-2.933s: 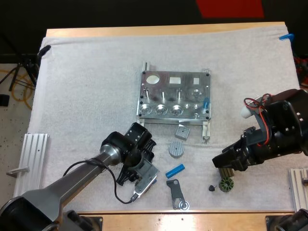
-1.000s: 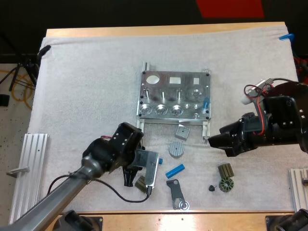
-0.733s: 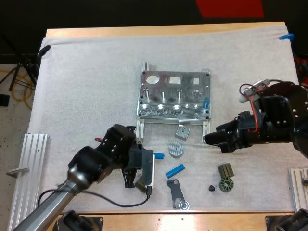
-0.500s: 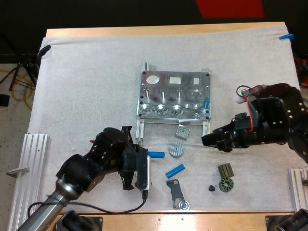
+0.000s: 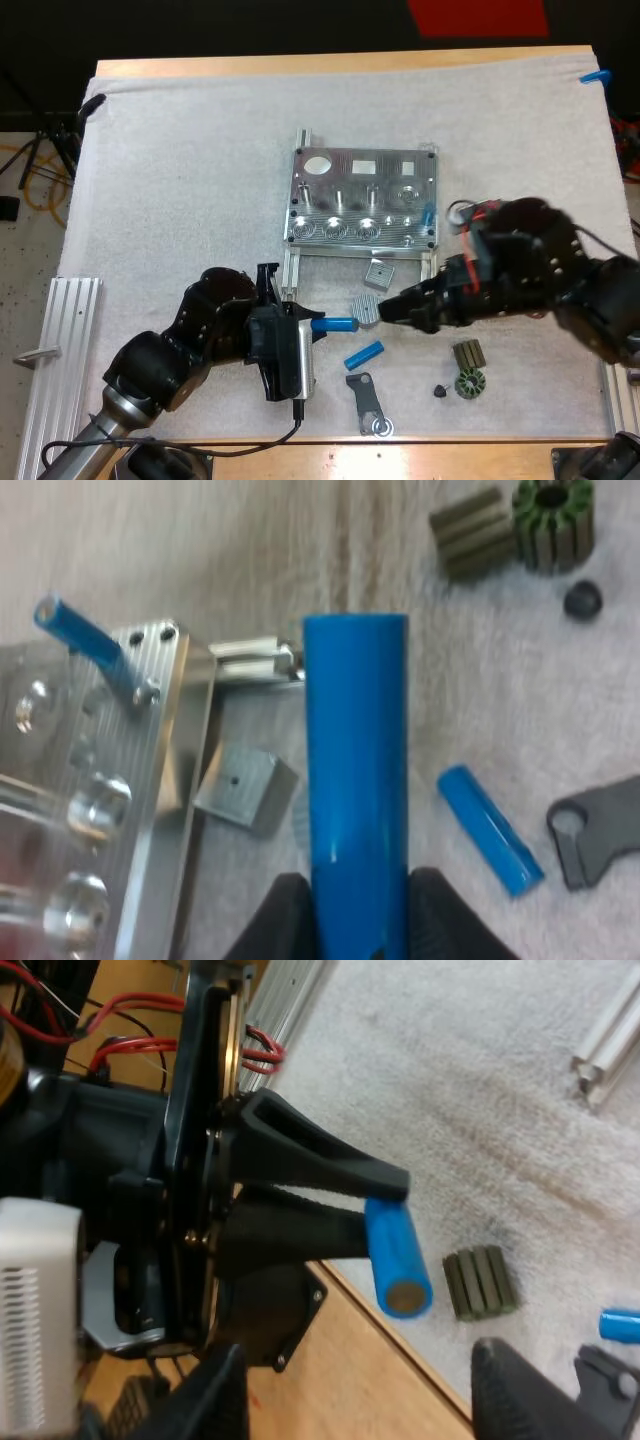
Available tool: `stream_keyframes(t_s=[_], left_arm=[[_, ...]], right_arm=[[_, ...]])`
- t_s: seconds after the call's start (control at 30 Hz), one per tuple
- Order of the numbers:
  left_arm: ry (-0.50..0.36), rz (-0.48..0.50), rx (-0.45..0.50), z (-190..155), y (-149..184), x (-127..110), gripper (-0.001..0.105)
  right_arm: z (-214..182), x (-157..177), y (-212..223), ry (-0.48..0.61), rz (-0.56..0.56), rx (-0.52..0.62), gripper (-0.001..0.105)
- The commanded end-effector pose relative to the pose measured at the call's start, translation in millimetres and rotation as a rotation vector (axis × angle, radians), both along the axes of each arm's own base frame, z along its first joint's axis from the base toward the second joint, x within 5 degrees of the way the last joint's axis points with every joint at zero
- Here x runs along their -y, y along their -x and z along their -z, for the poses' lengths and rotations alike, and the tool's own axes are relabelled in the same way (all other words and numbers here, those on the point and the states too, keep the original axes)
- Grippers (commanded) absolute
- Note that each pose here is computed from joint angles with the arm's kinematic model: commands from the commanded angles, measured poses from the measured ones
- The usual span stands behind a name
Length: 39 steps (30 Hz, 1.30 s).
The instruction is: Load cells from right to left
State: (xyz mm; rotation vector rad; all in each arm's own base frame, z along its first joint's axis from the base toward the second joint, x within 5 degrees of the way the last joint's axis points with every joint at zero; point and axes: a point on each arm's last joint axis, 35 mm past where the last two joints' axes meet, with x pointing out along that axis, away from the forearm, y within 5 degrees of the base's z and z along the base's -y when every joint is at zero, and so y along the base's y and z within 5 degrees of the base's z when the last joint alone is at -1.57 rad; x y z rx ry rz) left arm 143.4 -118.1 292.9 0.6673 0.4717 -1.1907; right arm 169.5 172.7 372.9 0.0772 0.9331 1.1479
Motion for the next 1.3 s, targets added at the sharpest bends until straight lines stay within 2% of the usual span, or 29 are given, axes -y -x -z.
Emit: stream_keyframes(t_s=[0.0,0.23,0.4,0.63,0.87,1.0,1.27], left_arm=[[0.03,0.006,0.009,-4.0,0.6,1.3,0.009],[0.029,0.003,0.008,-3.9,0.6,1.2,0.009],[0.029,0.003,0.008,-3.9,0.6,1.2,0.009],[0.029,0.003,0.008,-3.9,0.6,1.2,0.009],[0.033,0.003,0.013,-4.3,0.2,1.4,0.009],[0.034,0.003,0.014,-4.5,0.1,1.5,0.009],[0.034,0.003,0.014,-4.5,0.1,1.5,0.009]], right_arm=[[3.6,-5.5,0.5,-0.007,0.022,0.008,0.05],[22.3,-13.8,3.0,-0.004,0.055,-0.031,0.051],[30.4,-20.6,-3.5,-0.01,0.072,-0.071,0.058],[38.8,-31.0,-12.2,-0.036,0.063,-0.127,0.058],[50.5,-44.9,-9.2,-0.01,0.01,-0.168,0.058],[56.2,-54.3,-7.0,0.001,-0.012,-0.169,0.058],[56.5,-56.3,-10.1,-0.002,0.019,-0.156,0.058]])
